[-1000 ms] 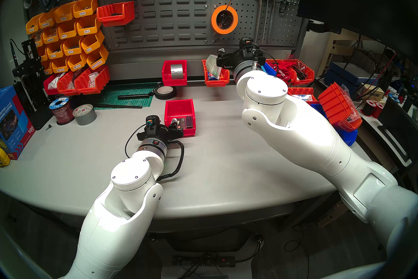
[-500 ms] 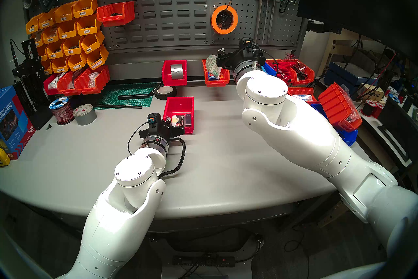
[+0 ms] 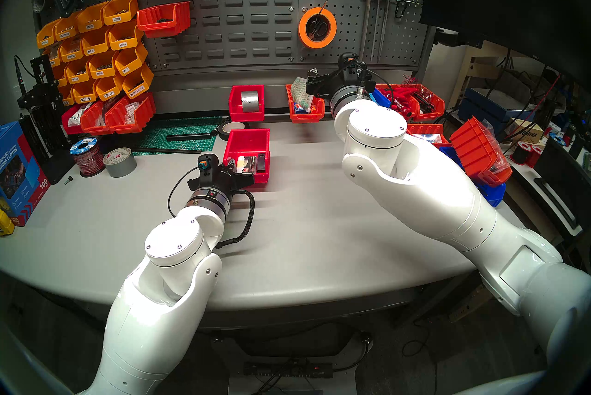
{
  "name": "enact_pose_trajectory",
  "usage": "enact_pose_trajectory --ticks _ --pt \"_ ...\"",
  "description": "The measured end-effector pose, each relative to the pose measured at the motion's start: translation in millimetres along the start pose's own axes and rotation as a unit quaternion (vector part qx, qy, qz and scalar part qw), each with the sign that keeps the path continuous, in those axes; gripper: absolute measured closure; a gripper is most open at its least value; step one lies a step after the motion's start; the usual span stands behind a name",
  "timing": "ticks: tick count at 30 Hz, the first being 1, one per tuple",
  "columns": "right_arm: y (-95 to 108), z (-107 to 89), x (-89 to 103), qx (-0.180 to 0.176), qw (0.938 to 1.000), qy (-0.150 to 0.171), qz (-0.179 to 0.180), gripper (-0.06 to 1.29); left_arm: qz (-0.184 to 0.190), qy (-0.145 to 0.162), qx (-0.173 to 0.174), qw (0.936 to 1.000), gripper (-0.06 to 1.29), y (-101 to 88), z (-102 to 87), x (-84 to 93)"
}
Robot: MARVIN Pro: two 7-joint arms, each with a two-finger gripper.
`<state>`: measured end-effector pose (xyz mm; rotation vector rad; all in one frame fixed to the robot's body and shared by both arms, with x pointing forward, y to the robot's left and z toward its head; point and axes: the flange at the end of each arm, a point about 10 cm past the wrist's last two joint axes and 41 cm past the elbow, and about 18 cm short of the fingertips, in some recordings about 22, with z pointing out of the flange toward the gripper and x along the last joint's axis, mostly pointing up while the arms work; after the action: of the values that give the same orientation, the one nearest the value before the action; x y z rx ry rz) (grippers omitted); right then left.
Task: Hang all the unorganized tool boxes onto the wall
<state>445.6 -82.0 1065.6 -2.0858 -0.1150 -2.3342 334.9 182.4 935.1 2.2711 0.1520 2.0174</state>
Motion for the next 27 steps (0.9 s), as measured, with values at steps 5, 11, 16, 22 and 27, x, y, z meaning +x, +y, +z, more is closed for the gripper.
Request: enact_pose_trajectory --ticks 5,11,16,22,27 --pt "0.0 0.0 0.0 0.0 1.0 0.0 0.0 0.02 -0.004 0.024 -0.001 0.9997 1.23 -12.2 -12.0 20.4" --pt "0.0 0.0 0.0 0.0 1.0 0.0 0.0 0.02 -0.003 0.051 0.002 0.9987 1.23 -29.1 -28.0 43.1" --pt "0.0 0.0 0.0 0.0 1.0 0.0 0.0 0.02 0.001 0.068 0.009 0.9977 1.23 -45.1 -36.0 56.7" --pt "0.0 0.0 0.0 0.0 1.0 0.0 0.0 0.02 0.009 0.08 0.031 0.9963 1.23 -74.0 -42.1 70.0" --pt "0.0 0.0 0.0 0.0 1.0 0.0 0.0 0.02 0.012 0.089 0.049 0.9947 1.23 -91.7 -45.4 80.3"
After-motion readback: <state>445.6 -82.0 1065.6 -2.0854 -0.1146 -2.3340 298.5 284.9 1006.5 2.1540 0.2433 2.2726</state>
